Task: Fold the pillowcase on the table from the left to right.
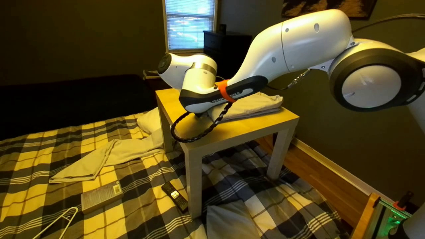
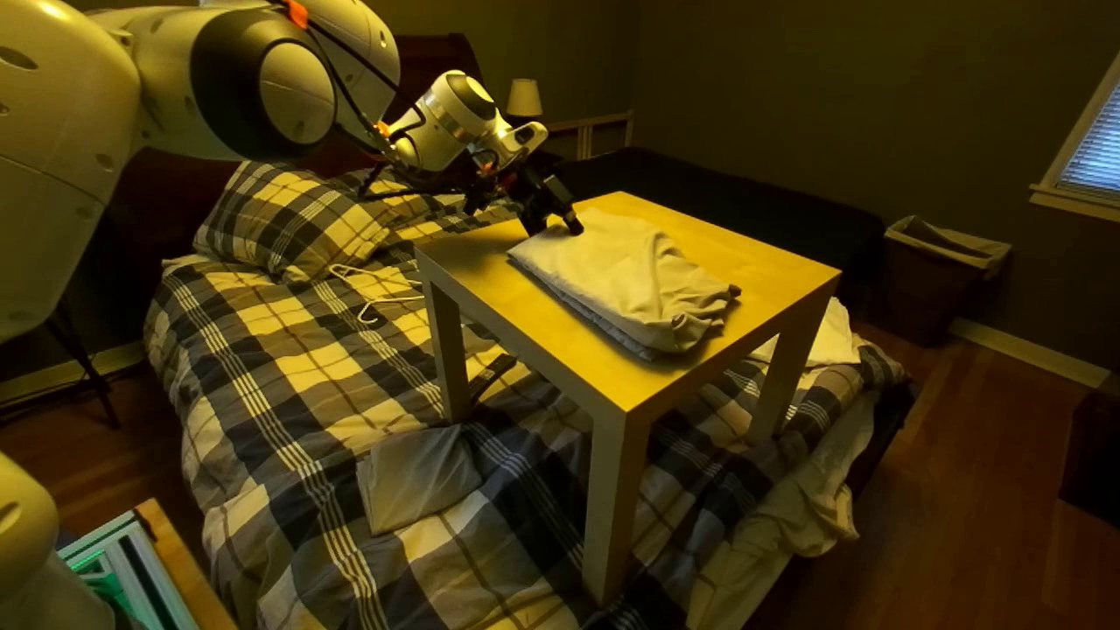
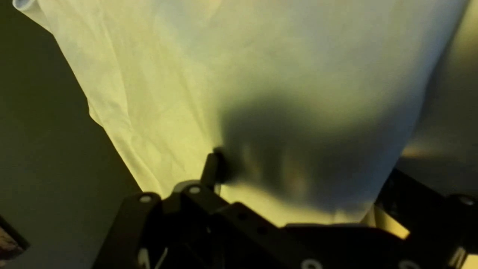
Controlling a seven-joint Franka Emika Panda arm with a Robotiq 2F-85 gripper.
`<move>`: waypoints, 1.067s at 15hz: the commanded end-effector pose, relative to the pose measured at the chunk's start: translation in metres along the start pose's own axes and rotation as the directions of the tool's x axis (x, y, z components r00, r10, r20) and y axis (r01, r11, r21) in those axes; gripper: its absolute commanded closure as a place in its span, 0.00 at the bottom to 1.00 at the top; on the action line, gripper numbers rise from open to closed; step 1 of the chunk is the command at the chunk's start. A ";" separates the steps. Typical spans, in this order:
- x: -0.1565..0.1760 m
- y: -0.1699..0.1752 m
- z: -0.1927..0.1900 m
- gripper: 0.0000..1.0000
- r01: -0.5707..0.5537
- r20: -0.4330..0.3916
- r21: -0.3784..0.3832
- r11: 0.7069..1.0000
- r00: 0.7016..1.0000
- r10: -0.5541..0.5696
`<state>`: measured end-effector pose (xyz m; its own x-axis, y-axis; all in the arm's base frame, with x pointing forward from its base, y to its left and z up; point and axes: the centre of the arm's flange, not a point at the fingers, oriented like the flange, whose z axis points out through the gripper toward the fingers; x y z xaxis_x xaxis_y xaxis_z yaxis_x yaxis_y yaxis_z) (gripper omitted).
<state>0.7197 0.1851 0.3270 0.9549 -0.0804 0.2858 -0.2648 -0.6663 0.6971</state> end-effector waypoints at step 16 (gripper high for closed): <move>0.005 -0.008 -0.003 0.98 0.122 0.253 0.214 0.969 0.951 -0.176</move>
<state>0.7178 0.1866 0.3283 0.9906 -0.1155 0.0738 -0.1359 -0.7568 0.6393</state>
